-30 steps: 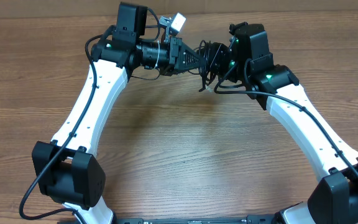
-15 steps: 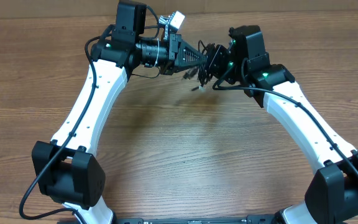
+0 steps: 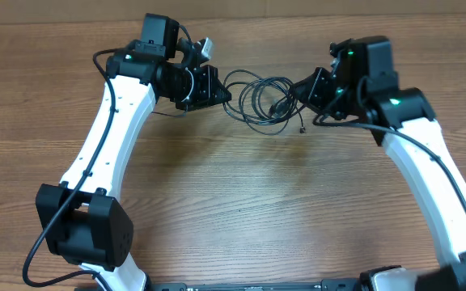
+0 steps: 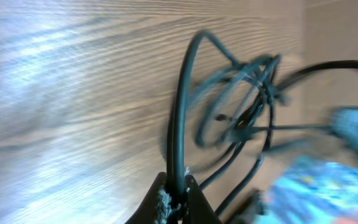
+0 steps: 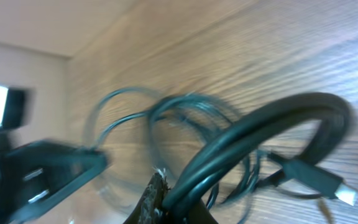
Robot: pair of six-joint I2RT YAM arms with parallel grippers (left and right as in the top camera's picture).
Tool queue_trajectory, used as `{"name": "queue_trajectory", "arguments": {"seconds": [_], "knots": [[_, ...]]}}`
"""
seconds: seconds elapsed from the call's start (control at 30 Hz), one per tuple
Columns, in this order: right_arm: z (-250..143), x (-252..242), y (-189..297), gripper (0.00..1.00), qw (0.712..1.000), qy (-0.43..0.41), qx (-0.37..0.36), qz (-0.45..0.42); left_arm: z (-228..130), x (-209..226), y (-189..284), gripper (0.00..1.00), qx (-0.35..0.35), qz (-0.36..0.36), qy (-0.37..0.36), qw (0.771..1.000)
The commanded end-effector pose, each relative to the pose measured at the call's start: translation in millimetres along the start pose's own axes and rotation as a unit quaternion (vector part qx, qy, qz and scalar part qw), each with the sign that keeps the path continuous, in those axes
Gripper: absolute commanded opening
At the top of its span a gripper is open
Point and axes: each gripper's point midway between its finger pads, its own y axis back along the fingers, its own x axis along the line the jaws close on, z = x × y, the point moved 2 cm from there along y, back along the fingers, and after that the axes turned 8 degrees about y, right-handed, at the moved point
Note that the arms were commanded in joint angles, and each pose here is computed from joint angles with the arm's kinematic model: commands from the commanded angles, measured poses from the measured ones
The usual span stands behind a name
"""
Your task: Untangle cables
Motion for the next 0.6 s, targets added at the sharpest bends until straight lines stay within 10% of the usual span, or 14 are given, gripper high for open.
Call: {"name": "queue_trajectory", "arguments": {"seconds": [0.0, 0.4, 0.5, 0.57], "knots": [[0, 33, 26, 0.04, 0.997, 0.032, -0.004, 0.069, -4, 13, -5, 0.04, -0.005, 0.053, -0.068, 0.996], [-3, 12, 50, 0.04, 0.997, -0.051, 0.01, 0.06, -25, 41, -26, 0.05, 0.038, 0.079, -0.17, 0.982], [-10, 21, 50, 0.04, 0.995, -0.045, 0.029, 0.084, -18, 38, -26, 0.6, 0.024, 0.075, -0.184, 0.98], [-15, 30, 51, 0.04, 0.992, -0.035, 0.044, 0.111, -15, 33, -27, 0.73, 0.016, 0.065, -0.184, 0.981]]}}
